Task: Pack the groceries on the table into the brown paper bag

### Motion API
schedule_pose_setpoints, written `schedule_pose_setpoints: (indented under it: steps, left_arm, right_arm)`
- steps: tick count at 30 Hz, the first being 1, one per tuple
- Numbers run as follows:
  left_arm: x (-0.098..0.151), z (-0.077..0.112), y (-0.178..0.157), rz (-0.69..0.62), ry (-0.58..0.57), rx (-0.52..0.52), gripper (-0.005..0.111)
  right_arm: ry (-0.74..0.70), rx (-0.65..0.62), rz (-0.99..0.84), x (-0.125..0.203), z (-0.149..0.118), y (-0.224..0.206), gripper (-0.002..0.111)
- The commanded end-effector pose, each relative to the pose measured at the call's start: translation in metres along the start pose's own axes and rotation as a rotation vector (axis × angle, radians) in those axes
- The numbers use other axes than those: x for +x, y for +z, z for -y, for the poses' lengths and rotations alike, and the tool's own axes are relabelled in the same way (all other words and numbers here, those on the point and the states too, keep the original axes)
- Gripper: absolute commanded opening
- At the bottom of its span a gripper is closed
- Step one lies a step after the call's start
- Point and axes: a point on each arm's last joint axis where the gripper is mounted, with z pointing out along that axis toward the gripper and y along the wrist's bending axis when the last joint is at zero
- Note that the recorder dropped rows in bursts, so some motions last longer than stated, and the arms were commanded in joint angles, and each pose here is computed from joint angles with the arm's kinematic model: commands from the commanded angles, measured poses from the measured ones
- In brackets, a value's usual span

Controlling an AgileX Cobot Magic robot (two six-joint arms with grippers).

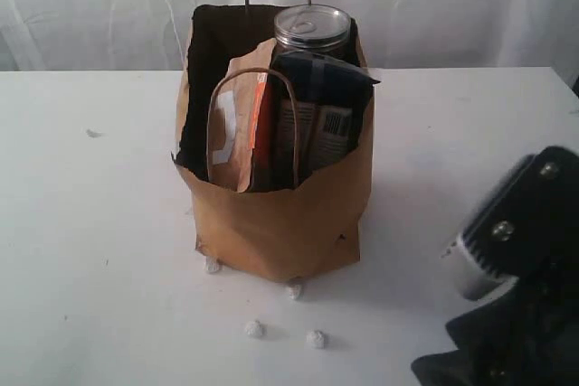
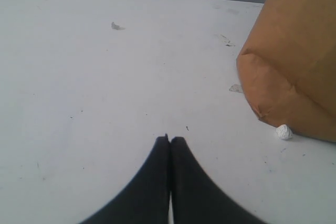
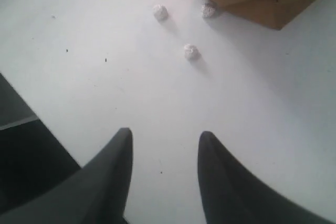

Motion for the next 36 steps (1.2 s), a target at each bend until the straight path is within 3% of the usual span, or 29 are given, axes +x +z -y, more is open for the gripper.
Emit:
schedule_pose_setpoints:
  steps: [1, 6, 10, 13, 22, 36]
  left_arm:
    - [0.001, 0.000, 0.000, 0.002, -0.009, 0.001, 0.000]
    - [0.001, 0.000, 0.000, 0.002, -0.009, 0.001, 0.000]
    - [0.001, 0.000, 0.000, 0.002, -0.009, 0.001, 0.000]
    - [0.001, 0.000, 0.000, 0.002, -0.009, 0.001, 0.000]
    - [0.001, 0.000, 0.000, 0.002, -0.009, 0.001, 0.000]
    - [0.001, 0.000, 0.000, 0.002, -0.009, 0.001, 0.000]
  right_arm:
    - [0.077, -0.010, 0.041, -0.001, -0.004, 0.034, 0.038]
    - [0.128, 0.163, -0.039, -0.006, 0.000, 0.093, 0.038]
    - [0.118, 0.142, -0.094, -0.004, -0.006, 0.138, 0.038]
    - [0.182, 0.163, -0.136, -0.001, 0.005, 0.166, 0.038]
    - [0.222, 0.088, -0.074, -0.011, 0.008, 0.178, 0.038]
    - [0.207, 0.115, -0.138, -0.009, 0.012, 0.202, 0.038]
